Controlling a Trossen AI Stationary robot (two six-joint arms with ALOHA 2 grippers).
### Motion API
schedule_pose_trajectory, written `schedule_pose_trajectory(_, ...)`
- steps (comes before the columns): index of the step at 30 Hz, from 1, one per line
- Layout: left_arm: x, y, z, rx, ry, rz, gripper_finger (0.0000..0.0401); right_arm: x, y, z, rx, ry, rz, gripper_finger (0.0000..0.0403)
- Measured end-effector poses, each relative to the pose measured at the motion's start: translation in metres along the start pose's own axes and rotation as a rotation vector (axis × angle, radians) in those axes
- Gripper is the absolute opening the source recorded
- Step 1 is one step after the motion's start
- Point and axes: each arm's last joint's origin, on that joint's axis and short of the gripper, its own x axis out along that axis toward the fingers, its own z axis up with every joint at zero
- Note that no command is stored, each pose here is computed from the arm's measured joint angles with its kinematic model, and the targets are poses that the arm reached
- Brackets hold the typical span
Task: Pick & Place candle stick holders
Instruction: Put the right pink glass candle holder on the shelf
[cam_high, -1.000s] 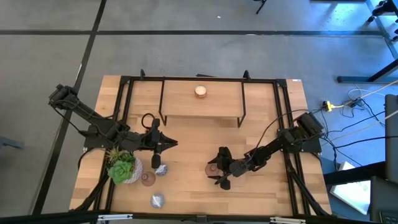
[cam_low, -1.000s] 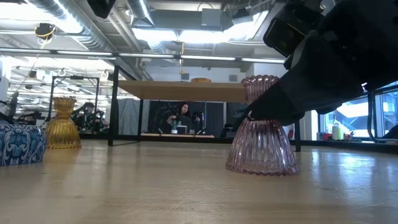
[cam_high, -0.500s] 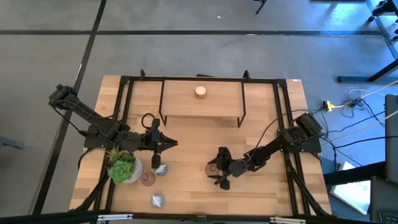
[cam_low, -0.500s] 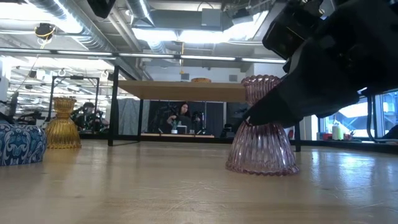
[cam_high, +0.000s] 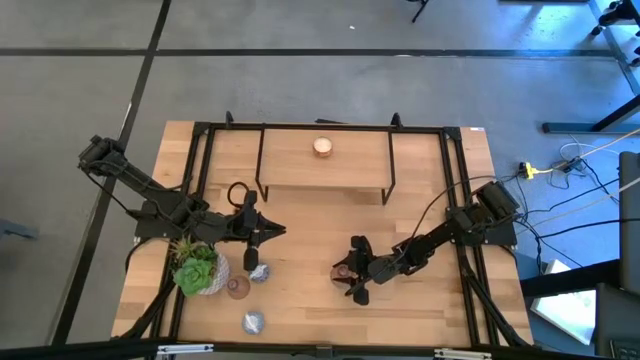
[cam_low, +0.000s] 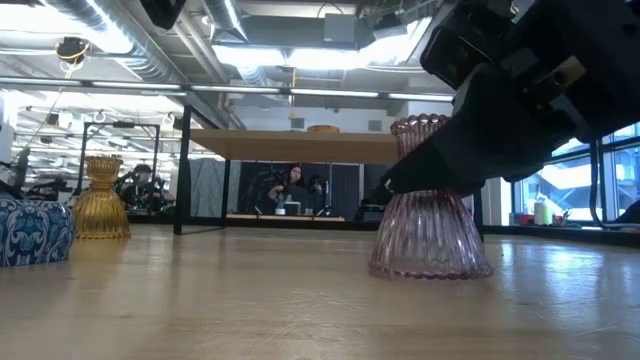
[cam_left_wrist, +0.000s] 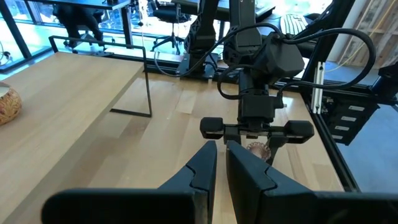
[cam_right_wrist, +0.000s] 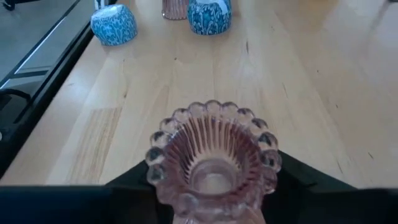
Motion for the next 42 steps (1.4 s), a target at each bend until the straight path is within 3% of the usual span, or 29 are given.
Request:
schedule_pose_trajectory(26, 0.004, 0.005, 0.001, -0.007, 0.009, 0.0, 0.0031, 0.003, -0.006, 0.004, 0.025, -0.042, -0.032, 0.0157)
schedule_pose_trajectory(42, 0.004, 0.005, 0.001, -0.004, 0.013, -0.001, 0.0031, 0.004, -0.011, 0.025, 0.016, -0.223, -0.031, 0.0143)
